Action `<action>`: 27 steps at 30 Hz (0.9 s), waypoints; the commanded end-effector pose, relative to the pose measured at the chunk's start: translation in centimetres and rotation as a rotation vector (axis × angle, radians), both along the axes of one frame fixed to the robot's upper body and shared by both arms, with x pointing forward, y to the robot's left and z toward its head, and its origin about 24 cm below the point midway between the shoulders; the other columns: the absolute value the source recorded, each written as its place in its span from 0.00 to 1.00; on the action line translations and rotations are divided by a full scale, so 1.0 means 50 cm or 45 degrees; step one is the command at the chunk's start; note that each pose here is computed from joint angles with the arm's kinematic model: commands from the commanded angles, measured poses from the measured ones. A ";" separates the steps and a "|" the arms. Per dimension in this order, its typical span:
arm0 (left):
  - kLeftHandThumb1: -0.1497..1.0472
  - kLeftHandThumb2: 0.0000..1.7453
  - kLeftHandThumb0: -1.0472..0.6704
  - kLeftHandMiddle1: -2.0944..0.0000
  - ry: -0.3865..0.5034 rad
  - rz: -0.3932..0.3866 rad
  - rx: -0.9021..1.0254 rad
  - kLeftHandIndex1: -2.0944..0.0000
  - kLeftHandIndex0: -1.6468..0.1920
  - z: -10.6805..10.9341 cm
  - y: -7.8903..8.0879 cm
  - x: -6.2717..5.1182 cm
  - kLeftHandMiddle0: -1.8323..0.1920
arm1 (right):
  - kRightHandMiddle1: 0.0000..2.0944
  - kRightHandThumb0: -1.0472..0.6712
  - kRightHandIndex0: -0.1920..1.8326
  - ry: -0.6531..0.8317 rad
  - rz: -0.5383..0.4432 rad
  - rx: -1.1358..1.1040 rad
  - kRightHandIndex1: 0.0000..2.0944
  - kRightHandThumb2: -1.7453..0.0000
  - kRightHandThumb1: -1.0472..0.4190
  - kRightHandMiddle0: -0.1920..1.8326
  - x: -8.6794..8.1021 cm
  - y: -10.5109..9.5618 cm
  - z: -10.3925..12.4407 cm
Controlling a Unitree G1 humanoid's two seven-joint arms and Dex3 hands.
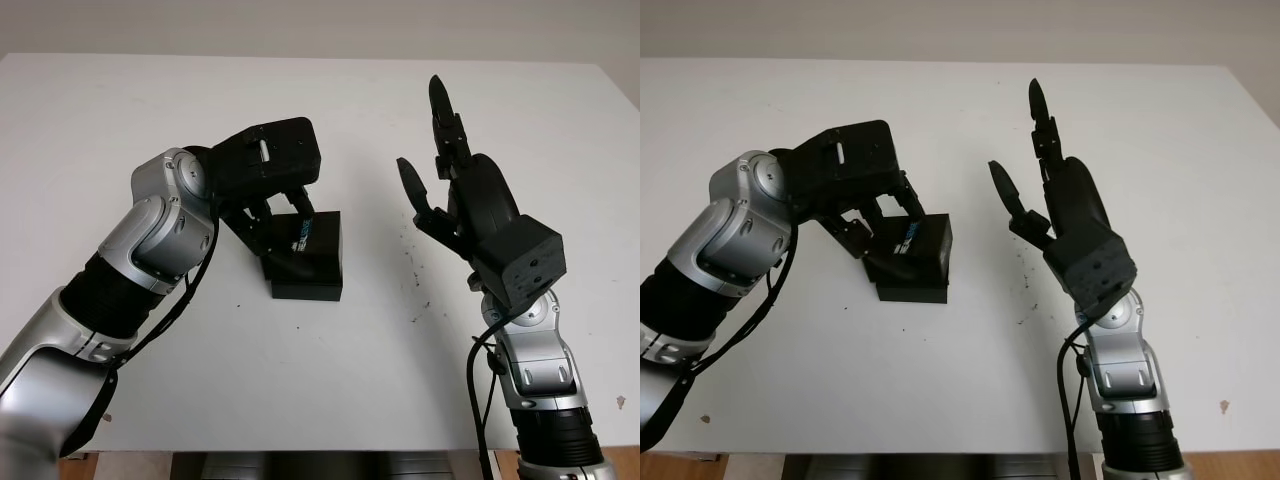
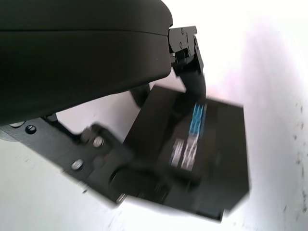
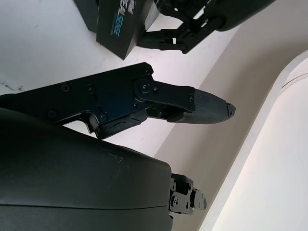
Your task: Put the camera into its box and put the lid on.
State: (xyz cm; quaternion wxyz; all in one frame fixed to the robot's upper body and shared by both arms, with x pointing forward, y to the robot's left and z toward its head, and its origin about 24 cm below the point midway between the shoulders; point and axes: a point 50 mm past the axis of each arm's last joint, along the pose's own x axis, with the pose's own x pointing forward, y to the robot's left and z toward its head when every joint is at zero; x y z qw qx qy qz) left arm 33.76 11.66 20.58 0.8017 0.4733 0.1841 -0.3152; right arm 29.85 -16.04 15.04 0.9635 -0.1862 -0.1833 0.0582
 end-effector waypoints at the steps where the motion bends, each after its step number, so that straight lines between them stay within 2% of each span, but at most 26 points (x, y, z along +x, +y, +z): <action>1: 1.00 0.22 0.28 0.58 -0.008 -0.090 -0.011 0.66 1.00 0.016 -0.027 -0.012 1.00 | 0.03 0.19 0.03 -0.019 0.004 0.010 0.03 0.68 0.00 0.03 -0.005 0.002 0.006; 5: 1.00 0.20 0.27 0.46 -0.006 -0.123 -0.018 0.59 1.00 0.017 -0.029 -0.022 1.00 | 0.03 0.19 0.03 -0.020 0.001 0.005 0.03 0.68 0.00 0.03 -0.004 0.003 0.006; 6: 1.00 0.20 0.27 0.46 0.002 -0.126 -0.021 0.61 1.00 0.018 -0.030 -0.025 1.00 | 0.03 0.19 0.03 -0.022 0.001 0.001 0.03 0.68 0.00 0.03 -0.004 0.003 0.006; 8: 1.00 0.20 0.26 0.57 0.011 -0.134 -0.028 0.75 1.00 0.019 -0.030 -0.029 1.00 | 0.03 0.19 0.03 -0.026 0.002 -0.003 0.03 0.68 0.00 0.03 -0.004 0.004 0.006; 9: 1.00 0.21 0.27 0.71 0.012 -0.138 -0.032 0.88 1.00 0.019 -0.030 -0.030 1.00 | 0.03 0.19 0.03 -0.023 -0.001 -0.006 0.03 0.68 0.00 0.03 -0.004 0.005 0.006; 11: 1.00 0.22 0.27 0.80 0.013 -0.146 -0.040 0.97 1.00 0.019 -0.029 -0.032 1.00 | 0.03 0.19 0.03 -0.021 -0.004 -0.009 0.03 0.68 0.00 0.03 -0.004 0.005 0.005; 12: 1.00 0.22 0.27 0.82 0.014 -0.147 -0.039 0.99 1.00 0.018 -0.028 -0.032 1.00 | 0.03 0.19 0.04 -0.018 -0.005 -0.011 0.03 0.68 0.00 0.03 -0.005 0.005 0.004; 14: 1.00 0.22 0.27 0.81 0.031 -0.141 -0.048 0.99 0.99 0.018 -0.027 -0.034 1.00 | 0.03 0.19 0.03 -0.019 -0.006 -0.014 0.03 0.68 0.00 0.03 -0.005 0.005 0.004; 16: 1.00 0.22 0.28 0.93 0.066 -0.129 -0.062 1.00 1.00 0.023 -0.025 -0.039 1.00 | 0.03 0.19 0.03 -0.019 -0.006 -0.013 0.03 0.68 0.00 0.03 -0.005 0.004 0.004; 19: 1.00 0.20 0.29 0.99 0.108 -0.120 -0.083 1.00 1.00 0.032 -0.022 -0.049 1.00 | 0.03 0.19 0.03 -0.021 -0.009 -0.017 0.03 0.68 0.00 0.03 -0.004 0.004 0.004; 23: 1.00 0.20 0.29 0.98 0.125 -0.151 -0.087 1.00 1.00 0.044 -0.017 -0.061 0.98 | 0.03 0.19 0.03 -0.018 -0.020 -0.027 0.03 0.69 0.00 0.03 -0.003 0.003 0.003; 27: 1.00 0.22 0.29 0.95 0.092 -0.234 -0.030 0.96 0.91 0.062 -0.013 -0.076 0.91 | 0.03 0.19 0.04 -0.029 -0.031 -0.055 0.03 0.68 0.00 0.04 -0.002 0.003 0.001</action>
